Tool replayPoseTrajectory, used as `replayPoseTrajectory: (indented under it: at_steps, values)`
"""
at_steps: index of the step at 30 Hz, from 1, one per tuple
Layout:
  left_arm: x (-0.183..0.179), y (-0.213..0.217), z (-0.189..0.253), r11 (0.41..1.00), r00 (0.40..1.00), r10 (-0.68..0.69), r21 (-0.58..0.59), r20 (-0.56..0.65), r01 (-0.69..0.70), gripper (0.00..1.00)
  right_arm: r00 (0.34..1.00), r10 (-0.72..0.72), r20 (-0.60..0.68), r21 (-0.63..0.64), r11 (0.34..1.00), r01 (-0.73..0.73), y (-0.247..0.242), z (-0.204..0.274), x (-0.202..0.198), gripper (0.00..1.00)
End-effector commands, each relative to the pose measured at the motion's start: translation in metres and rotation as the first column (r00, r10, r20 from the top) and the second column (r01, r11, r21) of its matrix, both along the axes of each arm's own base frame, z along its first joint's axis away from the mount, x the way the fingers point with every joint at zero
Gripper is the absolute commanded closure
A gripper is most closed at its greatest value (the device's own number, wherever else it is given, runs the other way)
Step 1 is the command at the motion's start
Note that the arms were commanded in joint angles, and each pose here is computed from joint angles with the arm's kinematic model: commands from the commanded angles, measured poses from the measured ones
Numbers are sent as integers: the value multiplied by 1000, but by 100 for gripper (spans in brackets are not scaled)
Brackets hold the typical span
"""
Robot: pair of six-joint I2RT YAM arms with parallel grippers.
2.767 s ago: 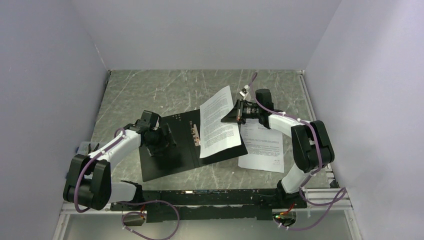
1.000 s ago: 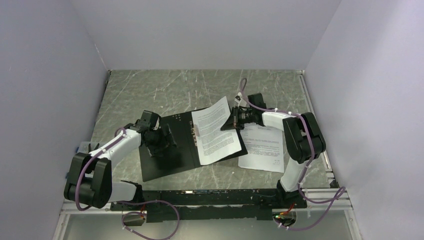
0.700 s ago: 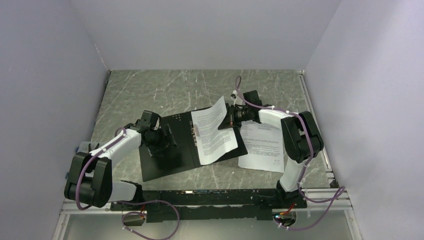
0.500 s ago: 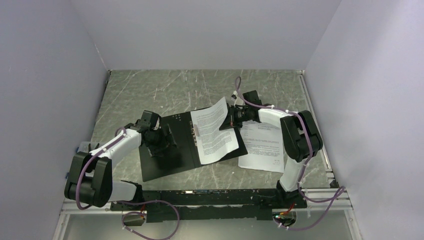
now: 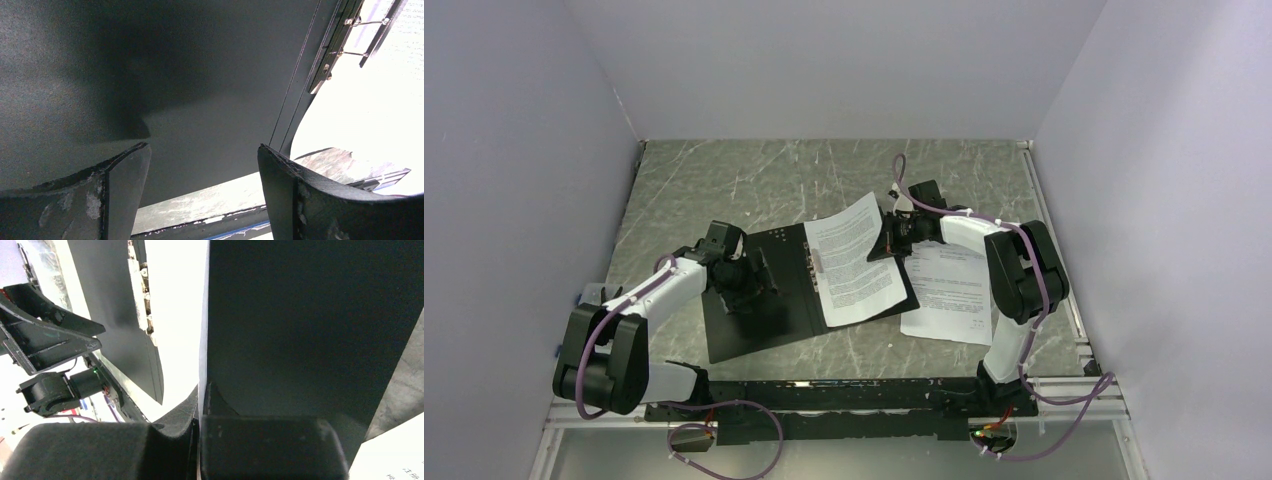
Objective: Put the files into the folder
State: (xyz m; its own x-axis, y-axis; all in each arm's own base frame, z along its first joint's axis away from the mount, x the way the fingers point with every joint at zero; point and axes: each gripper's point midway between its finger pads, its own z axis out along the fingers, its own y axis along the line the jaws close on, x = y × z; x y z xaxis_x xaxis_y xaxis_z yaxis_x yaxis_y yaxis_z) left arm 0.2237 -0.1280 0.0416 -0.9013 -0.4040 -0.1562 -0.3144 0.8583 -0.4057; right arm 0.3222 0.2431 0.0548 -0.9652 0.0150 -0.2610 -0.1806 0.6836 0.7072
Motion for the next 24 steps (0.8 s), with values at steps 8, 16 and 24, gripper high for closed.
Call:
replayPoseTrajectory:
  at_steps: [8, 16, 24]
  values:
    - [3, -3, 1, 1000, 1000, -21, -19, 16, 21, 16, 998, -6, 55, -33, 999, 7, -2, 9, 11, 95]
    - [4, -3, 1, 1000, 1000, -21, -21, 15, 21, 16, 998, -13, 56, -55, 998, 16, -5, 5, 13, 74]
    - [4, -4, 2, 1000, 1000, -23, -21, 16, 23, 16, 997, -34, 66, -88, 995, 39, -8, 5, 20, 58]
